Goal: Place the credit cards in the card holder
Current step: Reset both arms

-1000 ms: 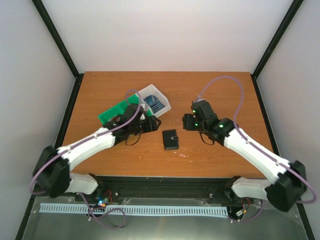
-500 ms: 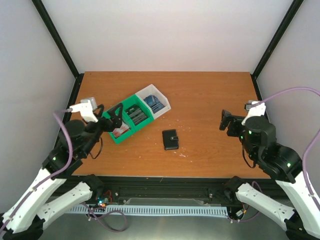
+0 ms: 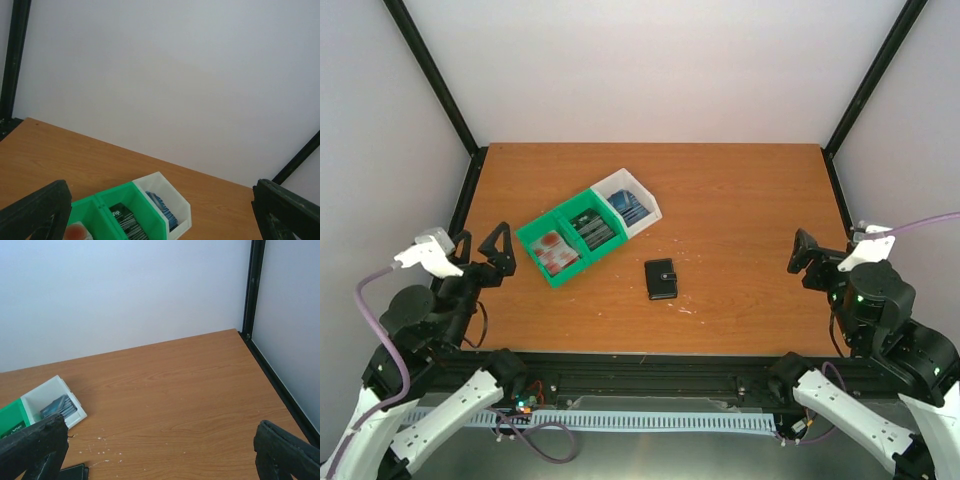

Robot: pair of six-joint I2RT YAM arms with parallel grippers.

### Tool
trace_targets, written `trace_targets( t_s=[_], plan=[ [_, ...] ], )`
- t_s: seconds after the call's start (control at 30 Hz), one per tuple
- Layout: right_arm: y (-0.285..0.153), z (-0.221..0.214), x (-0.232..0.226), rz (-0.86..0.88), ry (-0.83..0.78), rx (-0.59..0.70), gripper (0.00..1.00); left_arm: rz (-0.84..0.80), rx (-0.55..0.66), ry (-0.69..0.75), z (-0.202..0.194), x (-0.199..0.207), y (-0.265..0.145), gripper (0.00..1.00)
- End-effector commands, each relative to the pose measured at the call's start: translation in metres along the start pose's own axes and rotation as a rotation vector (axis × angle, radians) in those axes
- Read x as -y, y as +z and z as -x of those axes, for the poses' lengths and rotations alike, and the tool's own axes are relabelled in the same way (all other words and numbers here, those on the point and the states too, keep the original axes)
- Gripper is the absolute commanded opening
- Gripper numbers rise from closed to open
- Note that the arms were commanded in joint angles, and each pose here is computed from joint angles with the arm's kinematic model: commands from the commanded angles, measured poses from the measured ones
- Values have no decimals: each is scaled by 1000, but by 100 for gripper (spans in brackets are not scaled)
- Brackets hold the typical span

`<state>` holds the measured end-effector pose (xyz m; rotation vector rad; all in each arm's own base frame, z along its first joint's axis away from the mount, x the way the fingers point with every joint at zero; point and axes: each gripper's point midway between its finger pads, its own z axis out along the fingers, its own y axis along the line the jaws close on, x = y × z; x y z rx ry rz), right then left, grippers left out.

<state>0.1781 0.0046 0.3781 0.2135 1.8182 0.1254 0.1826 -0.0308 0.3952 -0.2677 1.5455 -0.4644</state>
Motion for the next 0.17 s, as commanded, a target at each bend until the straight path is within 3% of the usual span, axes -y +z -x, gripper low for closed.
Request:
trace_targets(
  t_s=[0.0,0.13],
  plan=[
    [5,-5,3,-25,11,2,100,51,-5,28,-1,-13,-6,100],
    [10,-10,-1,-22,6,-6,100,70,-12,30,-3,-15,-5,100]
  ],
)
